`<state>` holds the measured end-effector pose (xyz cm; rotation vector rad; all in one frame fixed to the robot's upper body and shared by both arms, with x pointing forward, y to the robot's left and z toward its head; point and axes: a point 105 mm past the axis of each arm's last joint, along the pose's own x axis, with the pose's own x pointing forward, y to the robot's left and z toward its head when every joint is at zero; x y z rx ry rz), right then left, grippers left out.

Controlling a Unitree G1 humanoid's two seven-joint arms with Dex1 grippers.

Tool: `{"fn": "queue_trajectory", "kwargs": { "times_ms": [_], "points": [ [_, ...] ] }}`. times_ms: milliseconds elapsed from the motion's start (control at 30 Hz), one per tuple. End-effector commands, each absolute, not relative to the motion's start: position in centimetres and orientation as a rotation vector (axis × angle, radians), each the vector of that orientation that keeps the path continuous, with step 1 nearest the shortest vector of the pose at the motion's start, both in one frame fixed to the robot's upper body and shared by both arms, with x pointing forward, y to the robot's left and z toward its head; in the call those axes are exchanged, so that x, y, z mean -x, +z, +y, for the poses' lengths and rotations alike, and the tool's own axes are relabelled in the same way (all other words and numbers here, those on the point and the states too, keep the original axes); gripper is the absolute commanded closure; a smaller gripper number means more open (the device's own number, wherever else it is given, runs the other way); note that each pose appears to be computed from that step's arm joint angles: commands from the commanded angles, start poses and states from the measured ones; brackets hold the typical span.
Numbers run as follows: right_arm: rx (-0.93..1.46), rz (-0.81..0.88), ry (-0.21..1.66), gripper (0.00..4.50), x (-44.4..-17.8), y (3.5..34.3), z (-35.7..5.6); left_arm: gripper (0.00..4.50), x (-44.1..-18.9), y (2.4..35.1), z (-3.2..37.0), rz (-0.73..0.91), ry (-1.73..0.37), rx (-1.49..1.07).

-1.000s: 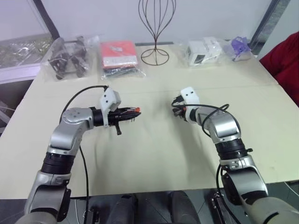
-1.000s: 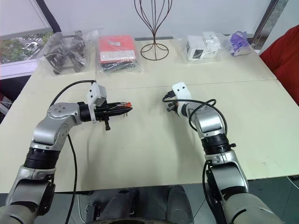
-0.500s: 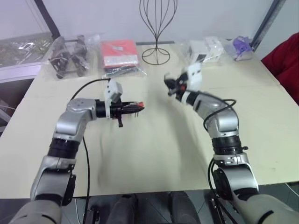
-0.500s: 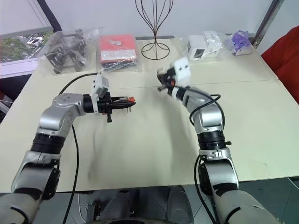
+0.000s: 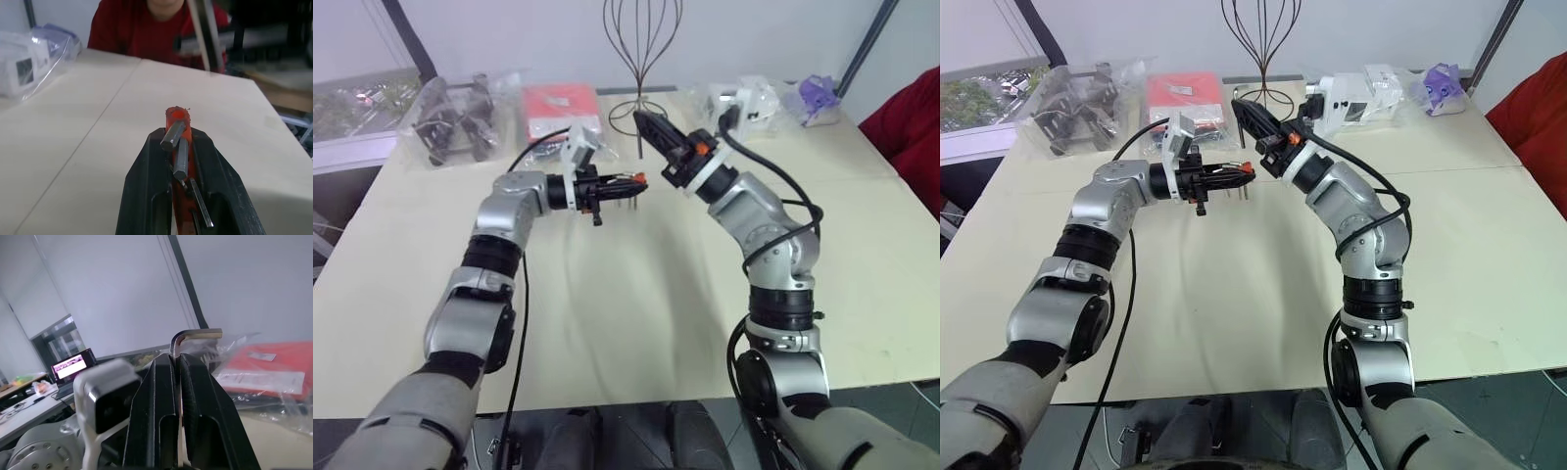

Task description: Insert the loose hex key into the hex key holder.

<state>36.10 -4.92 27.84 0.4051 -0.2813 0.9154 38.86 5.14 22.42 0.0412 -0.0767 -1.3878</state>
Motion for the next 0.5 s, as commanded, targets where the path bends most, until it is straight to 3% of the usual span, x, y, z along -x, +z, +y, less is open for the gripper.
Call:
{"fn": "queue_trajectory", "kwargs": {
  "times_ms": [33, 500],
  "points": [
    [-0.4, -0.352, 0.942, 4.46, -34.98, 29.45, -4.76, 4.5, -38.87, 24.48, 5.21, -0.153, -1.401, -0.056],
    [-0.408, -0.351, 0.907, 4.46, -35.84, 29.09, -5.58, 4.5, -38.13, 25.29, 5.65, -0.169, -1.438, -0.019]
  ]
}}
